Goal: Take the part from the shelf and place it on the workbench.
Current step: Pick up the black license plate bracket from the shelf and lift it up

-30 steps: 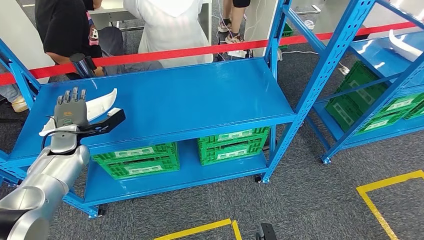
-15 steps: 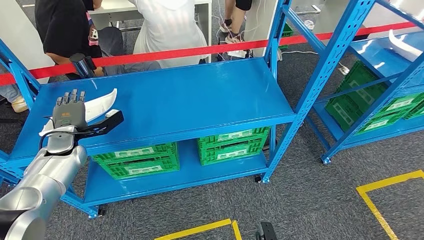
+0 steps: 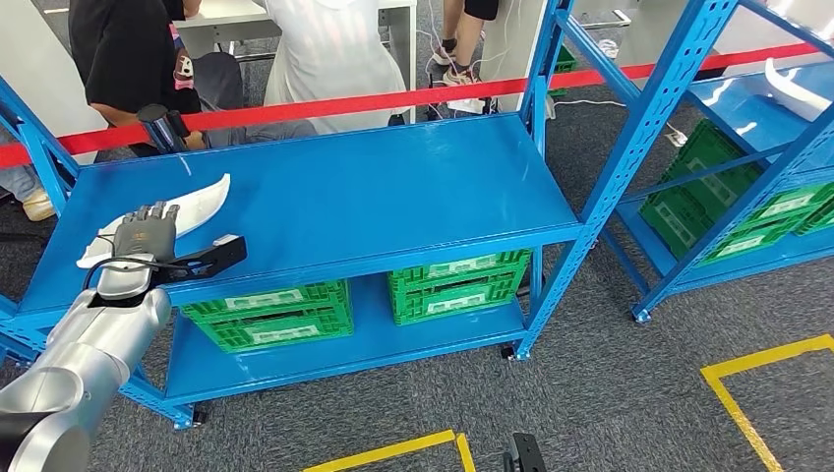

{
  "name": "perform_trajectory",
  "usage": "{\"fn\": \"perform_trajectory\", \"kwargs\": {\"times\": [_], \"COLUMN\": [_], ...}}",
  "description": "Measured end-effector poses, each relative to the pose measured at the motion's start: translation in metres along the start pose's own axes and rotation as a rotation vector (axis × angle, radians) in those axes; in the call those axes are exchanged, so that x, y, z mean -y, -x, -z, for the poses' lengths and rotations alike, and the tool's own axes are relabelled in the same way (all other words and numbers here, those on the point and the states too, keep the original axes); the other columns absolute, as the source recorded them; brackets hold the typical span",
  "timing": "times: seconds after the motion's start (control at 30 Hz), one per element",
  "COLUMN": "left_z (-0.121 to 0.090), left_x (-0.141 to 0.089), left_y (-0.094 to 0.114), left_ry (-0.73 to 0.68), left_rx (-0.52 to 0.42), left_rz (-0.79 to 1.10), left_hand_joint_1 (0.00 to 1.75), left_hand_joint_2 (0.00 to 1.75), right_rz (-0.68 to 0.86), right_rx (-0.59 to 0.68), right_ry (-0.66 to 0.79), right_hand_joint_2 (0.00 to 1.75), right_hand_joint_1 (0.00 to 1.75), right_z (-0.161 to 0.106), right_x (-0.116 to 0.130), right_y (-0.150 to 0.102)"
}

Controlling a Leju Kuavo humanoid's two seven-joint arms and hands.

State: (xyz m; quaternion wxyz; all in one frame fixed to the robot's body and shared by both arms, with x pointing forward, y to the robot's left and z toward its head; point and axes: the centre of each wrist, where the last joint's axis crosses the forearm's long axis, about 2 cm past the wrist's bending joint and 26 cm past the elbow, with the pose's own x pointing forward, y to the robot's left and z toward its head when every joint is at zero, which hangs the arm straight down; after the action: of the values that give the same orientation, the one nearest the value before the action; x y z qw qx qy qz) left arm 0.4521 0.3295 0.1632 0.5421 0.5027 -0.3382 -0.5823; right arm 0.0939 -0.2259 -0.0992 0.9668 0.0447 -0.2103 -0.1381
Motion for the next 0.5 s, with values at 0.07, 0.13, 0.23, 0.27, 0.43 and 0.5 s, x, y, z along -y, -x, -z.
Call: {"fn": "perform_trajectory", "kwargs": {"times": [0.07, 0.13, 0.23, 0.27, 0.43, 0.5], "left_z": [0.000, 0.000, -0.001, -0.002, -0.003, -0.004], "left_x": [0.001, 0.001, 0.005, 0.006, 0.013, 0.015], "left_y": [0.000, 0.000, 0.000, 0.000, 0.003, 0.005], "left_ry": [0.001, -0.005, -0.020, -0.024, -0.059, -0.084], "left_rx": [-0.006, -0.011, -0.023, -0.028, -0.045, -0.048], "left_rz": [0.008, 0.011, 0.012, 0.014, 0.020, 0.018], "left_hand_joint_1": [0.00, 0.00, 0.00, 0.00, 0.00, 0.06], "left_hand_joint_2": [1.75, 1.75, 1.75, 1.75, 1.75, 1.75], "right_rz": [0.004, 0.005, -0.002, -0.004, -0.013, -0.016], "right_rx": [0.004, 0.005, 0.004, 0.004, -0.003, -0.006], "right_ry": [0.002, 0.003, 0.002, 0.001, -0.003, -0.006], "right_hand_joint_2": [0.00, 0.00, 0.00, 0.00, 0.00, 0.00], "right_hand_joint_1": [0.00, 0.00, 0.00, 0.00, 0.00, 0.00], "right_z": [0.000, 0.000, 0.000, 0.000, -0.001, -0.002], "right_x": [0.000, 0.000, 0.001, 0.001, 0.001, 0.000], "right_y": [0.000, 0.001, 0.002, 0.002, 0.005, 0.007]}}
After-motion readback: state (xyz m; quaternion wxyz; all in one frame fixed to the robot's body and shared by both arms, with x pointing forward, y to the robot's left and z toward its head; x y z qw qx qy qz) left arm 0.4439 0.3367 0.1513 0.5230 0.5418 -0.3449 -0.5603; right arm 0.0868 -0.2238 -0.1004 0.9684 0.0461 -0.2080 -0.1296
